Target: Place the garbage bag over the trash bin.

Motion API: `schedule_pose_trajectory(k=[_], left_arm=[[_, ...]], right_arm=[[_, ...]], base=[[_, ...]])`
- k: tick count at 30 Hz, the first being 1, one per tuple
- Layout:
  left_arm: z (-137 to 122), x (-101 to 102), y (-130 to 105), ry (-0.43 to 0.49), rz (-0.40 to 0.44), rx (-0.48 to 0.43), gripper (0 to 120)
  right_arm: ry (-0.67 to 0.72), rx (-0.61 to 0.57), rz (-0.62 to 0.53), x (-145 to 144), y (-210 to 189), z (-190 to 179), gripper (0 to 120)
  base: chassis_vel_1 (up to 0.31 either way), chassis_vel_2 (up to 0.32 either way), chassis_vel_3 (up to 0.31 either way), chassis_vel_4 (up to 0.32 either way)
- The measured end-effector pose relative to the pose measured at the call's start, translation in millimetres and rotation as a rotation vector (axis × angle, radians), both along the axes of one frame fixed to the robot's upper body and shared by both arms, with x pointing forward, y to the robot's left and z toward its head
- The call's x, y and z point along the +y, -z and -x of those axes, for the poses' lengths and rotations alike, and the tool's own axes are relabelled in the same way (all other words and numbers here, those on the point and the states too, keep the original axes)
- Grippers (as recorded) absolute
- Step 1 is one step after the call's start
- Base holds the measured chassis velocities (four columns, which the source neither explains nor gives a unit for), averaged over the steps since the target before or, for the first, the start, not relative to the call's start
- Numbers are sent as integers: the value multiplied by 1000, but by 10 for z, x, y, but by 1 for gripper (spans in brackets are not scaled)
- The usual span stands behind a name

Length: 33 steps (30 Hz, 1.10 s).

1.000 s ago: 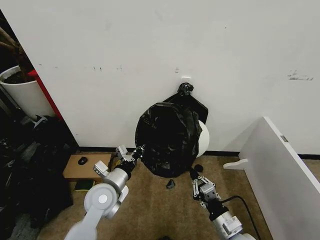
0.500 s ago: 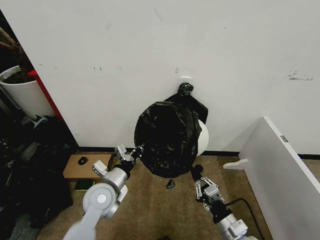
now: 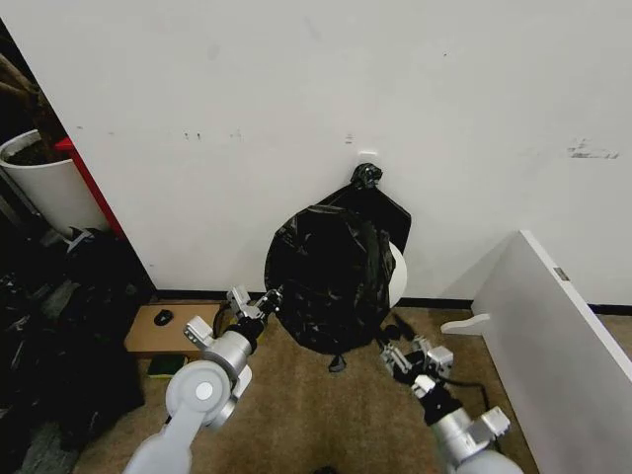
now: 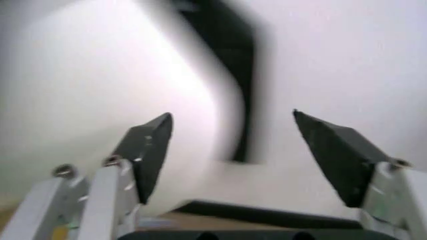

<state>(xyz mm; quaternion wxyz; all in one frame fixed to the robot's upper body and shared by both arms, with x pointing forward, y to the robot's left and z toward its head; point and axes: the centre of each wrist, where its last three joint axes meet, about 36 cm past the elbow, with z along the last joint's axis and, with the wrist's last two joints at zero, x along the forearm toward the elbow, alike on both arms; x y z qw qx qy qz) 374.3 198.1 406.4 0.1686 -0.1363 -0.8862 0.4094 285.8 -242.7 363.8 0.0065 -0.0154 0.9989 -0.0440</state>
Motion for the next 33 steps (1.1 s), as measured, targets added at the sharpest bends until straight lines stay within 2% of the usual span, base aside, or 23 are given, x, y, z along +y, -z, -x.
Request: schedule_pose_trajectory(k=[2, 3, 5, 6, 8, 11, 13, 16, 19, 24, 28, 33], left_arm=[[33, -47, 79, -18, -61, 38, 0], [36, -50, 86, -19, -67, 42, 0], [67, -77, 157, -22, -157, 98, 0], [67, -77, 157, -22, -157, 98, 0], [85, -77, 177, 9, -230, 182, 0], [-10, -95, 174, 124, -337, 364, 0], [-36, -101, 178, 136, -349, 386, 0], [-139, -132, 198, 174, -413, 462, 0], [-269, -142, 253, 168, -448, 483, 0], [-362, -188, 336, 146, -482, 512, 0], [-381, -230, 355, 123, -509, 518, 0], [-328, -276, 291, 125, -497, 487, 0]], right_arm=[[92, -15, 78, -12, -7, -33, 84], [97, -17, 85, -13, -6, -34, 84], [100, -83, 183, 6, 7, 0, 95], [100, -83, 183, 6, 7, 0, 95], [48, -159, 228, 76, -16, 19, 99], [-100, -315, 282, 190, -105, 33, 100], [-129, -339, 286, 202, -118, 32, 100], [-251, -416, 298, 238, -138, 22, 100], [-308, -423, 288, 255, -96, 87, 100], [-310, -410, 281, 248, -43, 119, 100], [-308, -405, 278, 242, -38, 136, 100], [-309, -395, 272, 255, -25, 174, 100]], base=[[0, 0, 0, 0], [0, 0, 0, 0], [0, 0, 0, 0], [0, 0, 0, 0], [0, 0, 0, 0], [0, 0, 0, 0], [0, 0, 0, 0], [0, 0, 0, 0], [0, 0, 0, 0], [0, 0, 0, 0], [0, 0, 0, 0], [0, 0, 0, 0]])
